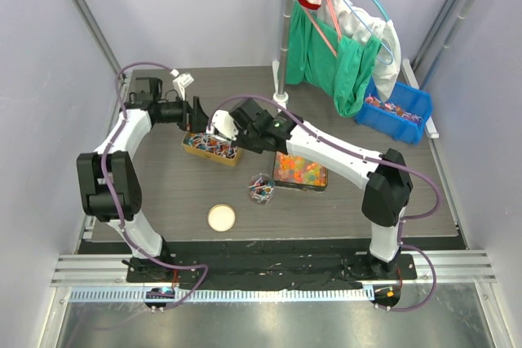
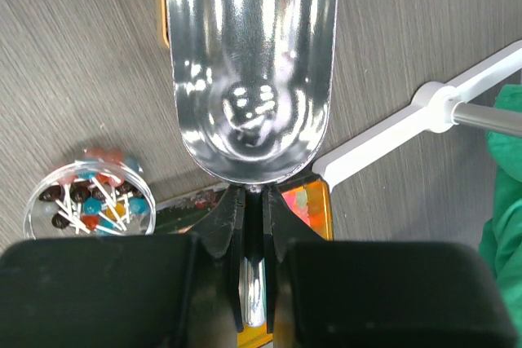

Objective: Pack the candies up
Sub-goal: Place the storage box at the center of the board, then pick up the storage box at the center of the board.

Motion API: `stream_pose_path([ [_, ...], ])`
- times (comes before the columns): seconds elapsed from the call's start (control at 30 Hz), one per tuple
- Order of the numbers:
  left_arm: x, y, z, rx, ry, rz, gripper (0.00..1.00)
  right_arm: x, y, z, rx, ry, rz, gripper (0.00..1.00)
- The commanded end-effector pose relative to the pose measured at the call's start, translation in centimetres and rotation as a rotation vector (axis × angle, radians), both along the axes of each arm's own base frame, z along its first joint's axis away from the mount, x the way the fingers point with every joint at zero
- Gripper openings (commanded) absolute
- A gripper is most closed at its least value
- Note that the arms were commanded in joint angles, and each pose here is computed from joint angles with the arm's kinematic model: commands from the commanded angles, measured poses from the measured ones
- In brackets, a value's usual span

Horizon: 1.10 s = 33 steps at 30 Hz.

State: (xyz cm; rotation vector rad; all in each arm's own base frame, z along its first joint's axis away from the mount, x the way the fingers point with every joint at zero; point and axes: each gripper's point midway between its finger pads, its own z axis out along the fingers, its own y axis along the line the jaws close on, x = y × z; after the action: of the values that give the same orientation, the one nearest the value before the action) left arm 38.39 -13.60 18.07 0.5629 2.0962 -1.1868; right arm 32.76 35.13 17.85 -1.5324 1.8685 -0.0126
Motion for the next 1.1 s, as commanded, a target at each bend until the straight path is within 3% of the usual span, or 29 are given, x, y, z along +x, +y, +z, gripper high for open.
stream_pose_path([
  [0.0, 1.2, -0.1, -2.2, 0.088, -0.002, 0.026, 0.91, 0.5, 2.5, 4.5, 0.132, -0.049, 0.002, 0.01],
  [0.37, 1.7, -0.3, -6.4, 0.168, 0.116, 0.024, 0.84, 0.0, 3.3, 7.3, 0.183, -0.062, 0.007, 0.01],
  [0.53, 2.0, -0.4, -5.0, 0.161, 0.069, 0.038, 0.84, 0.2, 2.7, 5.6, 0.134, -0.059, -0.004, 0.01],
  [0.7, 2.7, 0.5, -2.5, 0.164, -0.029, 0.098, 0.91, 0.2, 1.7, 4.2, 0.091, -0.071, -0.02, 0.01],
  [0.77, 3.4, 2.8, -1.9, 0.165, -0.04, 0.169, 0.92, 0.2, 1.1, 3.7, 0.072, -0.077, -0.028, 0.01],
  [1.07, 5.3, 9.5, -4.5, 0.528, -0.055, 0.379, 0.9, 0.4, 0.4, 3.3, 0.045, -0.1, -0.046, 0.01],
])
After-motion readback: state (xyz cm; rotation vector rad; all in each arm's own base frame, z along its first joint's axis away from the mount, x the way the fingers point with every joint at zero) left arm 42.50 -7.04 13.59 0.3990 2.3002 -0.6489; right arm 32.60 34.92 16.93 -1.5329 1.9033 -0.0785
